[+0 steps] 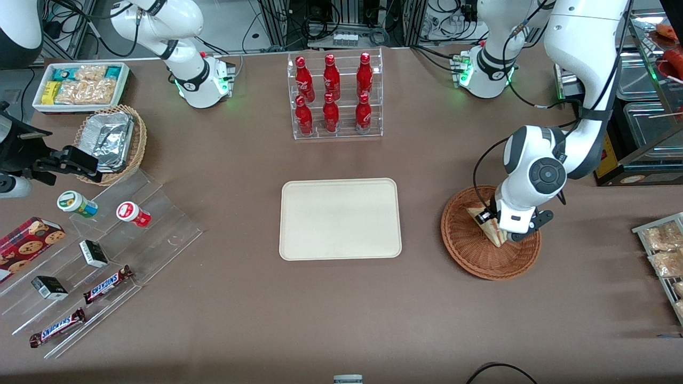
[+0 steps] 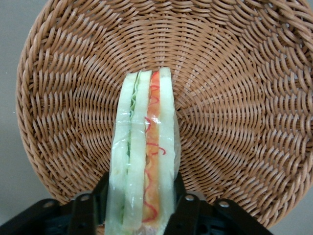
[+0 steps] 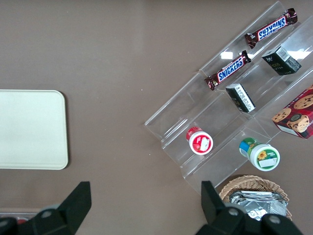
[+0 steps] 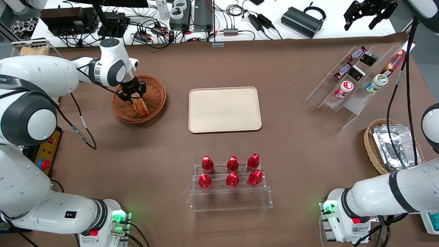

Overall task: Place sandwich from basket to tray
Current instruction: 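Lift the sandwich out of the basket with the left gripper, then carry the sandwich over the cream tray and lower it onto the tray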

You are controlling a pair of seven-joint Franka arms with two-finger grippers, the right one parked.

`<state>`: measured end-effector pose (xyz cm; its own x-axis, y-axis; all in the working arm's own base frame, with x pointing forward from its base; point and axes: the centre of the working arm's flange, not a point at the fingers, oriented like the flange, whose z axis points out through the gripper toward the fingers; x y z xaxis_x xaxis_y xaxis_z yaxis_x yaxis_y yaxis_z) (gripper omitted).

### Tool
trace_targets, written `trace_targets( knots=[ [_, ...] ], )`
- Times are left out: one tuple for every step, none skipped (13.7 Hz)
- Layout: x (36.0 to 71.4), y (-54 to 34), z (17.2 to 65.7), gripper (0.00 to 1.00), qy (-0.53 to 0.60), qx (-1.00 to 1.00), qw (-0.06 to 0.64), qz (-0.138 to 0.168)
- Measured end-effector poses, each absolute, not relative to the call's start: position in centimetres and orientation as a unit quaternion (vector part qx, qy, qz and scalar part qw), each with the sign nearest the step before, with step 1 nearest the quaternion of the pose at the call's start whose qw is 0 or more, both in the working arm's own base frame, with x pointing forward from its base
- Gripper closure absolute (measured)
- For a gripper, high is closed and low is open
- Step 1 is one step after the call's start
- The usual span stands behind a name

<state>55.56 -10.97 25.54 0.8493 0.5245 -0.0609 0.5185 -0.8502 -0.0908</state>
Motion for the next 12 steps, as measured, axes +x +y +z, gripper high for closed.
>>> trace_targets(
  knots=[
    [55.6,-11.0,25.5,0.61,-0.271,-0.961,0.036,0.042],
    [55.6,-11.0,25.6,0.69,-0.271,-0.961,0.036,0.042],
    [55.5,-11.0,25.6,0.72,-0.271,-0.961,0.037,0.043],
    [55.5,-10.9,25.8,0.74,-0.27,-0.961,0.04,0.048],
    [55.5,-10.9,26.5,0.76,-0.268,-0.961,0.045,0.056],
    [55.6,-10.9,27.9,0.77,-0.265,-0.961,0.053,0.067],
    [55.7,-10.9,29.8,0.8,-0.261,-0.96,0.061,0.077],
    [55.9,-11.2,32.2,0.85,-0.255,-0.961,0.066,0.086],
    [55.9,-12.2,34.7,0.85,-0.248,-0.962,0.069,0.089],
    [56.0,-13.7,37.1,0.85,-0.236,-0.965,0.07,0.091],
    [55.9,-15.7,39.1,0.85,-0.221,-0.969,0.069,0.089],
    [55.8,-17.6,40.5,0.85,-0.207,-0.972,0.065,0.085]
  ],
)
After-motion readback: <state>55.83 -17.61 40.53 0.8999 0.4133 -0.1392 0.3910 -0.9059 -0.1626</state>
